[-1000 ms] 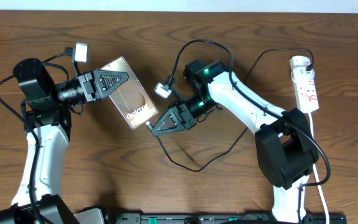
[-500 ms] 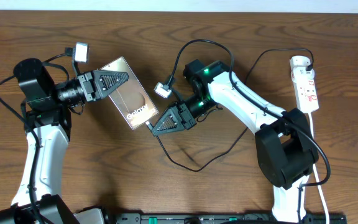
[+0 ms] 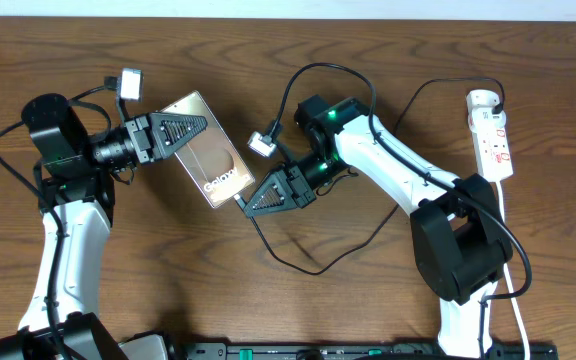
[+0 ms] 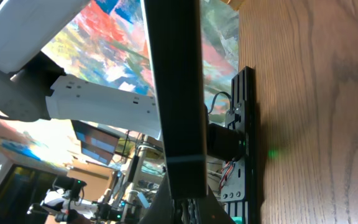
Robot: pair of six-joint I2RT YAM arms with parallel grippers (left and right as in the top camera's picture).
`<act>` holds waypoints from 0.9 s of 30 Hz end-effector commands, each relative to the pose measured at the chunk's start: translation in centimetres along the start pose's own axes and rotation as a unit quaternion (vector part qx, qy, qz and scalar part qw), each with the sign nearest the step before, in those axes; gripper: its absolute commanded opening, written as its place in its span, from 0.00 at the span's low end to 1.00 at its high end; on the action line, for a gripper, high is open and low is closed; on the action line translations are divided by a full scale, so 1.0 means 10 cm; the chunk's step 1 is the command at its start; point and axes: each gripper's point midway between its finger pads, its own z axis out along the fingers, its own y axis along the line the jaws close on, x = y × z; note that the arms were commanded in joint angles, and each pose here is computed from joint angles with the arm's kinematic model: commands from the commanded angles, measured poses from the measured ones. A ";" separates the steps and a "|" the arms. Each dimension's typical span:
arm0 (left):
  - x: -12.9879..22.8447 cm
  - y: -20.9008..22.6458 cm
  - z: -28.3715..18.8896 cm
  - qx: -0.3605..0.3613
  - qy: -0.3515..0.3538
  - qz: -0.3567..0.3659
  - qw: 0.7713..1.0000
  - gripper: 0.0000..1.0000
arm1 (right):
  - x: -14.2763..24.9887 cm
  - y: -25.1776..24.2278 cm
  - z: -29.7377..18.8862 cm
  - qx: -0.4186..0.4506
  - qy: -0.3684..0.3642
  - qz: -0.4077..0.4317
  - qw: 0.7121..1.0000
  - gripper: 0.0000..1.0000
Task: Plug charger to phone and switch on socket
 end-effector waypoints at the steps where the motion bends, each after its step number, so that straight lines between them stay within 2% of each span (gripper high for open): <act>1: 0.00 -0.08 -0.02 0.009 0.008 0.001 1.000 0.07 | -0.07 0.11 0.01 -0.015 -0.010 -0.029 0.999 0.01; 14: 0.04 -0.04 -0.02 0.008 0.009 -0.031 0.999 0.07 | -0.08 0.11 0.01 -0.017 -0.011 -0.037 0.999 0.01; 27: 0.06 -0.05 0.02 0.011 0.014 -0.008 1.000 0.07 | -0.10 0.13 0.01 -0.021 -0.015 -0.039 0.999 0.01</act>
